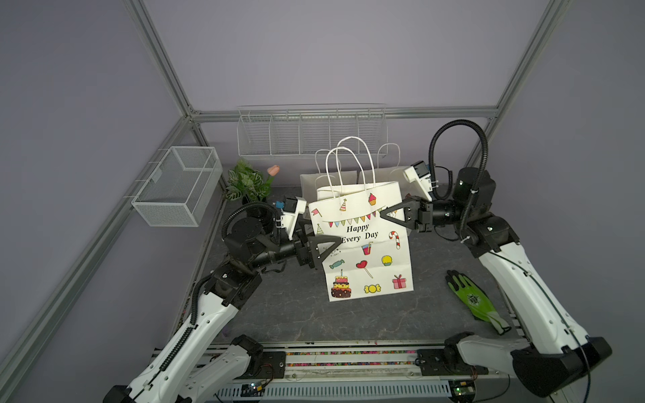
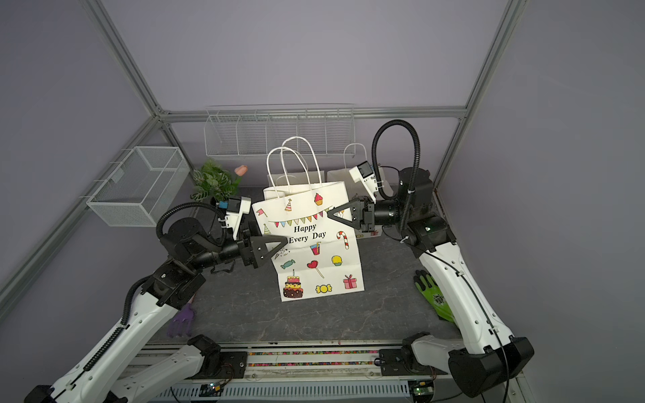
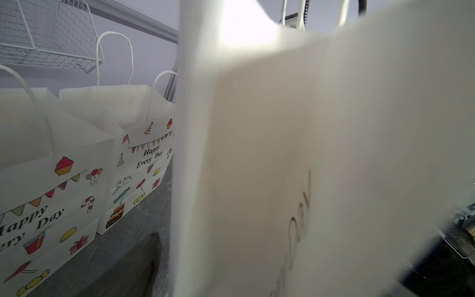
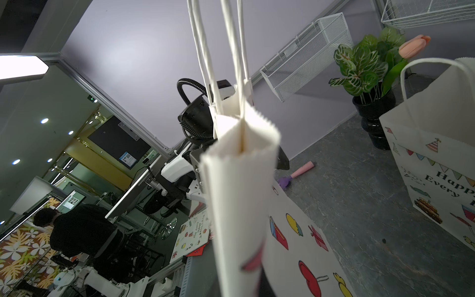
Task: Put away the paper bag
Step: Press the paper bag.
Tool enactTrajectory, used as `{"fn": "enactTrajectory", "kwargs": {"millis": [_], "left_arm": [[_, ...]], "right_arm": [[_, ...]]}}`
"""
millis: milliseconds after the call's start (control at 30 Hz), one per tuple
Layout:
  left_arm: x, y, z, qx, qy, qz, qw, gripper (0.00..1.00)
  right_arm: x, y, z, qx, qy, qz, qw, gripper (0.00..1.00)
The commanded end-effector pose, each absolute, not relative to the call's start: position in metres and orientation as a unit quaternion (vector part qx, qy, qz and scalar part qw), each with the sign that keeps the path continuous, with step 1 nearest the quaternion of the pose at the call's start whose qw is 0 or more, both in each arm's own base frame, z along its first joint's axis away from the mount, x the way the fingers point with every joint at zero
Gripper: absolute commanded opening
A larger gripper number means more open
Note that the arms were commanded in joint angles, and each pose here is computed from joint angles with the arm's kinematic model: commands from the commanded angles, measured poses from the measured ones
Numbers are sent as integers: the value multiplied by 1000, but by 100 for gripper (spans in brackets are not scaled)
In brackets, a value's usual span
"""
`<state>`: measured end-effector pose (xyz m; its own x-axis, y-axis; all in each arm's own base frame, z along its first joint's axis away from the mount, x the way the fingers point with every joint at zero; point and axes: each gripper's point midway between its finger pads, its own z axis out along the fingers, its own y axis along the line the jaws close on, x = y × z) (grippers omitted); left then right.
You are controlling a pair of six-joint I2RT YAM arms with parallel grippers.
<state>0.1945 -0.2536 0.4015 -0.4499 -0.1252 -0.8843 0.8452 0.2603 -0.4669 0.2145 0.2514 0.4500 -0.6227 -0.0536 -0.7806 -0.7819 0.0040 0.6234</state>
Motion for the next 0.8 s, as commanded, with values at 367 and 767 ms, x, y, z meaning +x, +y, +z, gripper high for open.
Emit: {"fn": "enactTrajectory", "kwargs": {"millis": [367,767], "left_arm": [[177,-186,453,258,665,-398,576,100],[198,-231,445,300,634,-509,498,100]], "right_arm": [[164,232,495,-393,579,652,292,7],[182,246,510,-430,554,659,274,7]]}}
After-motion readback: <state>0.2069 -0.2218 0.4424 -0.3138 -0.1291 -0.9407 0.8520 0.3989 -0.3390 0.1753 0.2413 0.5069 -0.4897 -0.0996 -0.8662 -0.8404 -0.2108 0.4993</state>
